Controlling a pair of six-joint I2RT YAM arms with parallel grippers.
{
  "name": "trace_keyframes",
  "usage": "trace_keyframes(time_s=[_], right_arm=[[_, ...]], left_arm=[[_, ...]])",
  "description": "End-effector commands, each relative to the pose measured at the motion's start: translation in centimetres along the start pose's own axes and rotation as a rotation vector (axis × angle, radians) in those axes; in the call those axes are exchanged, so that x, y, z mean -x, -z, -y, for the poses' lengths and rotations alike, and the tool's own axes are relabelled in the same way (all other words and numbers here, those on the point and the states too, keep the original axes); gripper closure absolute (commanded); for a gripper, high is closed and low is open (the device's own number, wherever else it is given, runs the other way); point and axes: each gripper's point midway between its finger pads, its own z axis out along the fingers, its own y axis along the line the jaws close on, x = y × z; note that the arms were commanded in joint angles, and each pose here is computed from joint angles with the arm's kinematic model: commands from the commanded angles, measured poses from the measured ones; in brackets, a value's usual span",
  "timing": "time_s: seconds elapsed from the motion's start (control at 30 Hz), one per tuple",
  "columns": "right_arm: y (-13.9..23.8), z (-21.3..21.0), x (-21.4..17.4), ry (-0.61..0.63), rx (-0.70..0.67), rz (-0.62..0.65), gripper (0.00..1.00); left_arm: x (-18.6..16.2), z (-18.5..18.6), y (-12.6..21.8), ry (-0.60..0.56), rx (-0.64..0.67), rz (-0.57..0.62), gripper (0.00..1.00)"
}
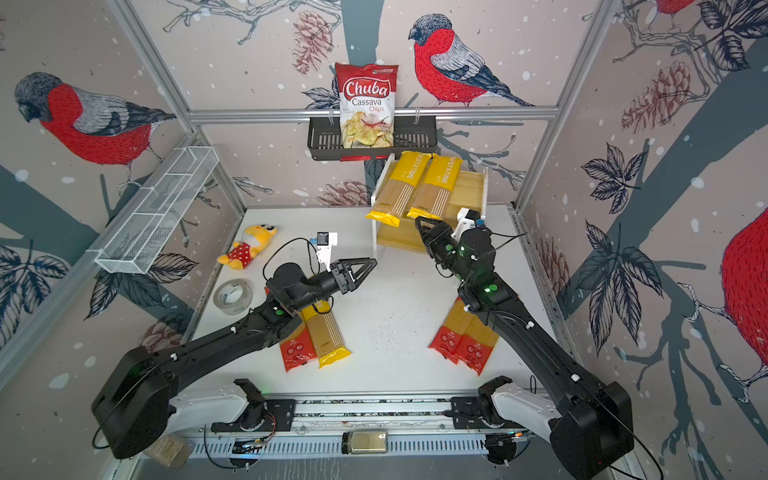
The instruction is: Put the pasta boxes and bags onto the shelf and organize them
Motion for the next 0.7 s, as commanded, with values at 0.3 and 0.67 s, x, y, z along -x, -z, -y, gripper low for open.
trace_keyframes(time_s=[0.3,0.67], right_arm=[[1.0,-1.6,1.3,-0.035,0.083,0.049,0.38],[-0.9,-0.7,2.3,-0.055,0.063,0.06,0.46]], left_arm=[[0.3,0.3,-0.2,-0.025,-0.018,0.014,0.3],[0.0,-0.1,0.3,-0.033,0.004,0.019,0.31]])
